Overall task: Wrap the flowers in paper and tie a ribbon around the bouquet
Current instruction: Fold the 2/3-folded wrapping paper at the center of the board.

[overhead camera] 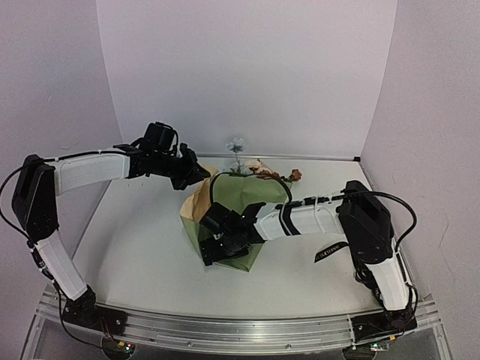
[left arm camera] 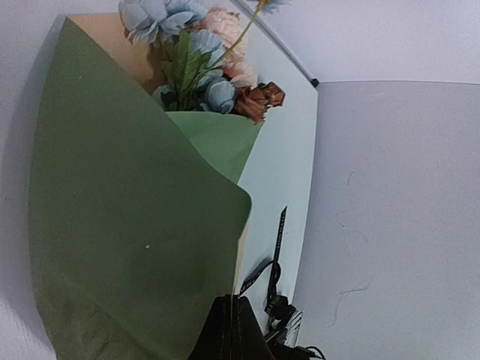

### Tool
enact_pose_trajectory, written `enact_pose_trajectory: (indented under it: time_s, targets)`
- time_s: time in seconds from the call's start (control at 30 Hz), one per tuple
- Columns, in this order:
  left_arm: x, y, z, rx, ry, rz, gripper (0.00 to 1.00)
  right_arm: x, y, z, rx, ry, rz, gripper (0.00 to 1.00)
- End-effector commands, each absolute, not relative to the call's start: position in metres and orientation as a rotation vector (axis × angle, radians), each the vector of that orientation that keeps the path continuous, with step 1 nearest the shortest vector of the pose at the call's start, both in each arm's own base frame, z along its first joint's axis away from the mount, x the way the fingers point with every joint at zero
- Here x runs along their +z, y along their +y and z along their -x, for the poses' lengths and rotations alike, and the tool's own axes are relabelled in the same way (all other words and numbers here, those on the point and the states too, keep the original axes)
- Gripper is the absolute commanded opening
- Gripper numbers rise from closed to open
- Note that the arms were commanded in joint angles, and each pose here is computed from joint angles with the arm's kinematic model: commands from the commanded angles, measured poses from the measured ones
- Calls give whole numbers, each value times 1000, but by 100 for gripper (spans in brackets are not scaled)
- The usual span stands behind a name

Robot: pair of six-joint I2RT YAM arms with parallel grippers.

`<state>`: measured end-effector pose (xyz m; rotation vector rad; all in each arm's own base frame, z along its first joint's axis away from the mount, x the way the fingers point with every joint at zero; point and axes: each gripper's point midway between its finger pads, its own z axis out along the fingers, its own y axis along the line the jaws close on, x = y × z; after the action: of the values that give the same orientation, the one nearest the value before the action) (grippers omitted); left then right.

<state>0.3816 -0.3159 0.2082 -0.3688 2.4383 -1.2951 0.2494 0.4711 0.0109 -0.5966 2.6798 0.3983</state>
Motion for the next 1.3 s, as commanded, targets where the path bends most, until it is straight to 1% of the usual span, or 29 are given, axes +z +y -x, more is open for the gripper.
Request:
enact_pose_trajectory:
  time_s: [0.0,0.07,0.13,0.2,0.23,0.27,0.33,0.37,0.43,0.47,0.5,0.53,0.57,0.67,0.77,0.83,1.13,1.2,1.27]
  targets:
    - [244,-326,-400,-1296,2363,256,14,-82,428,-224,343,2928,497,85]
    - [253,-327,-402,-1247,2366,165,36,-86,427,-225,362,2941,473,85]
    - [256,-315,-402,-1099,2383,81,55,-89,428,-225,383,2953,449,85]
    - [257,-266,-404,-863,2333,165,72,-90,427,-225,390,2958,435,85]
    - [255,-234,-403,-765,2301,250,80,-91,426,-225,392,2960,429,85]
    - [242,-192,-398,-727,2271,395,84,-91,426,-225,395,2961,426,85]
    - [200,-123,-380,-691,2241,655,98,-93,428,-224,406,2967,423,84]
    - [182,-100,-370,-667,2250,738,99,-93,429,-224,410,2969,420,84]
    - [143,-85,-353,-687,2317,848,100,-95,430,-222,418,2977,415,84]
    - [123,-89,-348,-715,2364,874,97,-96,430,-222,418,2979,410,84]
    - [100,-95,-340,-745,2424,901,92,-97,430,-222,419,2979,408,84]
    - [90,-105,-339,-789,2438,905,86,-97,429,-222,420,2980,405,84]
    - [75,-115,-333,-816,2478,914,78,-97,429,-222,421,2978,402,84]
    - [56,-150,-330,-853,2553,841,65,-97,429,-222,421,2979,399,84]
    - [58,-178,-335,-900,2574,753,54,-98,429,-222,422,2980,402,84]
    - [65,-192,-338,-938,2570,701,48,-98,429,-222,422,2981,400,84]
    - [107,-234,-342,-1119,2435,424,43,-97,429,-223,423,2979,396,82]
    - [114,-241,-342,-1160,2397,362,43,-96,429,-223,423,2978,390,79]
    - [120,-248,-342,-1178,2368,298,46,-96,429,-224,423,2977,388,75]
